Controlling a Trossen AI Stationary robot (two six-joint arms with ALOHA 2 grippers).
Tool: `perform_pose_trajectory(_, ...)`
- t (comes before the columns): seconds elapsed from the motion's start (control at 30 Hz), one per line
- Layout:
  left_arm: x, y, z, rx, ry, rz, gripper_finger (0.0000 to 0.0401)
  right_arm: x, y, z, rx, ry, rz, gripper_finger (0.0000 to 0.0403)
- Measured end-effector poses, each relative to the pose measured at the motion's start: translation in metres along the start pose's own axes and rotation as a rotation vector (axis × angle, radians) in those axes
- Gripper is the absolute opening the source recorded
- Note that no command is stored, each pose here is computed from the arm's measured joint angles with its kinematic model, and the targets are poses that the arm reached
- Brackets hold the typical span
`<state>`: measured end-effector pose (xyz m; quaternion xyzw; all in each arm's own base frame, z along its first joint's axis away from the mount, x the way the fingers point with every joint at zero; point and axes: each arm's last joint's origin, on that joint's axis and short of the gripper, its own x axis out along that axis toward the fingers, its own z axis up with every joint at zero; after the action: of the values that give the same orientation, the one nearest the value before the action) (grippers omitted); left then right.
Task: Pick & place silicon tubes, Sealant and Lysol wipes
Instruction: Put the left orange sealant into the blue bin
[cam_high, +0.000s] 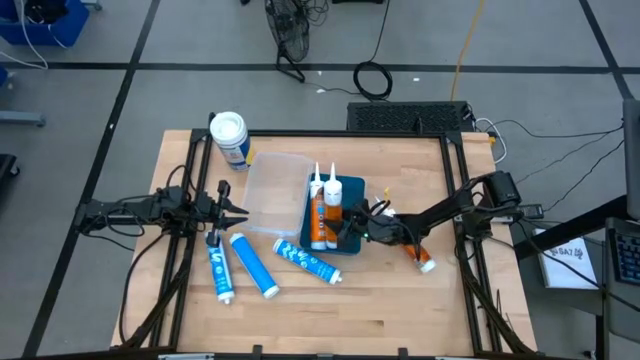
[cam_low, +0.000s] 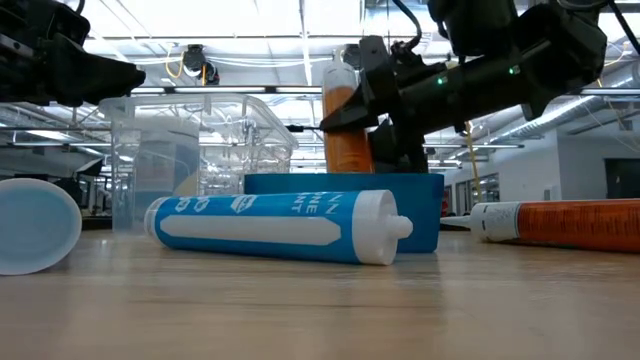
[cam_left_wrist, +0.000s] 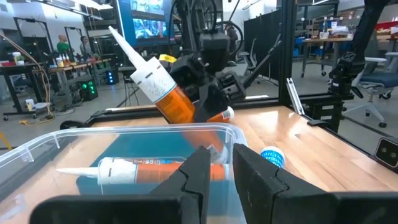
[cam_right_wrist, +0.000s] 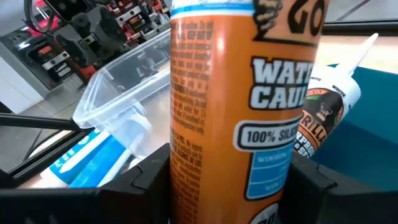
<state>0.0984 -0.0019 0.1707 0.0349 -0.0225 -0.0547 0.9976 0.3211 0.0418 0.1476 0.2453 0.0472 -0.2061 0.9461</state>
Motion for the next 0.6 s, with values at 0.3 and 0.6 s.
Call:
perform_pose_trajectory(0.3,0.0000,0.0000,0.0000,0.000,0.000,0.000,0.0076,-0.0003,-0.0053,-0.0076,-0.031,0.072,-0.049,0.0200)
perform_pose_trajectory(0.6,0.0000,0.0000,0.0000,0.000,0.000,0.000,0.0076,-0.0003,-0.0052,-0.0076,-0.024,0.073,-0.047,0.0236)
